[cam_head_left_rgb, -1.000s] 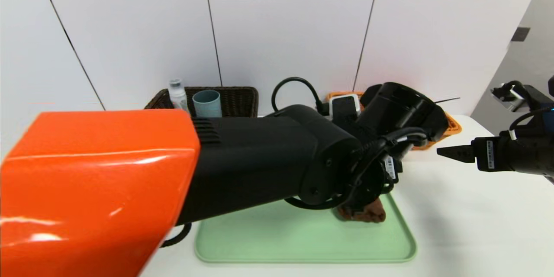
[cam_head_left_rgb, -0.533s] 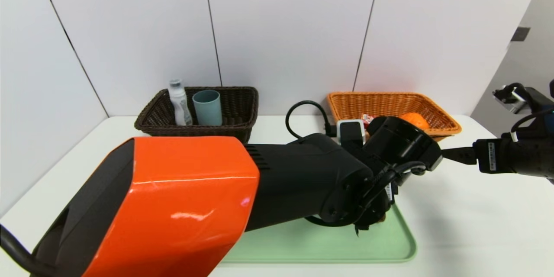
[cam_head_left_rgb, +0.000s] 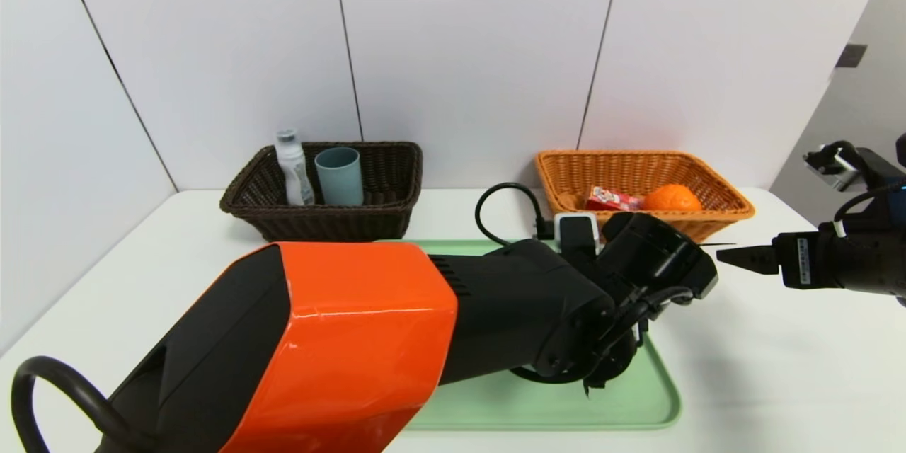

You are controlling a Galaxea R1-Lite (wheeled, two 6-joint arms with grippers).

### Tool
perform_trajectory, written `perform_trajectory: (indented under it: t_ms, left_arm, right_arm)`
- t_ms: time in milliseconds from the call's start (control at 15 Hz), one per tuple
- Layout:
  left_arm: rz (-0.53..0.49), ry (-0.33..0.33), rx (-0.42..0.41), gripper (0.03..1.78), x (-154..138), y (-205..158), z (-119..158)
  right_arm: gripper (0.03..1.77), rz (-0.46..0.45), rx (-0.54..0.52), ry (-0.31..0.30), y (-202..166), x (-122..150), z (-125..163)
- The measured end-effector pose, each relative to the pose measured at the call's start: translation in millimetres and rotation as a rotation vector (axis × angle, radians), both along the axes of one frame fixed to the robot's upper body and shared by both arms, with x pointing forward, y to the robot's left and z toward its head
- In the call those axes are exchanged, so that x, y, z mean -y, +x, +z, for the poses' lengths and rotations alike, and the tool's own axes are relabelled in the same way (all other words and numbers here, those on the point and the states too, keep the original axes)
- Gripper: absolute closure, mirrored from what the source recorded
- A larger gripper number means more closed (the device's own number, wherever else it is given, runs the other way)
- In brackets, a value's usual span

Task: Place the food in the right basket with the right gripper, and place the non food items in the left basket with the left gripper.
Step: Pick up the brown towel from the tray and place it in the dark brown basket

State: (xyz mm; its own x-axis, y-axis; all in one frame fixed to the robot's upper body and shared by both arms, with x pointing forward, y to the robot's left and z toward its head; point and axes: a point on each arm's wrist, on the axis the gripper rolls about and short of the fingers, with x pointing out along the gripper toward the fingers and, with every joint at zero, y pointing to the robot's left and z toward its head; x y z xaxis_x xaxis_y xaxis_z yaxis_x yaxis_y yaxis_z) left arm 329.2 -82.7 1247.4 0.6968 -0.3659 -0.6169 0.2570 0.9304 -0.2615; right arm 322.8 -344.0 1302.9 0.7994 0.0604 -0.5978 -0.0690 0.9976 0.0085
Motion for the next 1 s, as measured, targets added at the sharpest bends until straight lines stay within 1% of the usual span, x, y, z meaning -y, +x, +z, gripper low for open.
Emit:
perform_trajectory:
  t_ms: [133, 200, 333, 400, 533, 667, 733, 867, 1000]
  left_arm:
    - [-0.001, 0.008, -0.001, 0.12, 0, 1, -3]
    - [-0.003, 0.01, -0.001, 0.18, 1, 1, -4]
    - [-0.003, -0.007, 0.007, 0.52, 3, 1, -4]
    - [-0.003, -0.008, 0.008, 0.67, 3, 2, -4]
    - [0.001, -0.005, 0.013, 0.9, 3, 2, -5]
    - [0.005, -0.006, 0.018, 1.09, 3, 2, -4]
    - [0.006, -0.012, 0.02, 1.39, 2, 2, 0]
    - [0.003, -0.038, 0.029, 1.41, -2, 0, 13]
    - [0.001, -0.057, 0.052, 1.41, -13, -1, 37]
  right_arm:
    - [0.09, 0.001, -0.001, -0.001, 0, 0, 0]
    - [0.09, 0.001, -0.001, -0.001, 0, 0, 0]
    - [0.09, 0.001, 0.0, -0.001, -1, 0, 0]
    - [0.09, 0.001, 0.0, 0.0, -1, 0, 0]
    - [0.09, 0.001, -0.001, -0.001, -2, 0, -1]
    - [0.09, 0.002, -0.004, 0.001, -3, 0, -2]
    - [0.09, 0.002, -0.004, 0.002, -4, 0, -2]
    - [0.09, 0.002, -0.004, 0.002, -5, 0, -2]
    - [0.09, 0.003, -0.003, 0.002, -6, -1, -2]
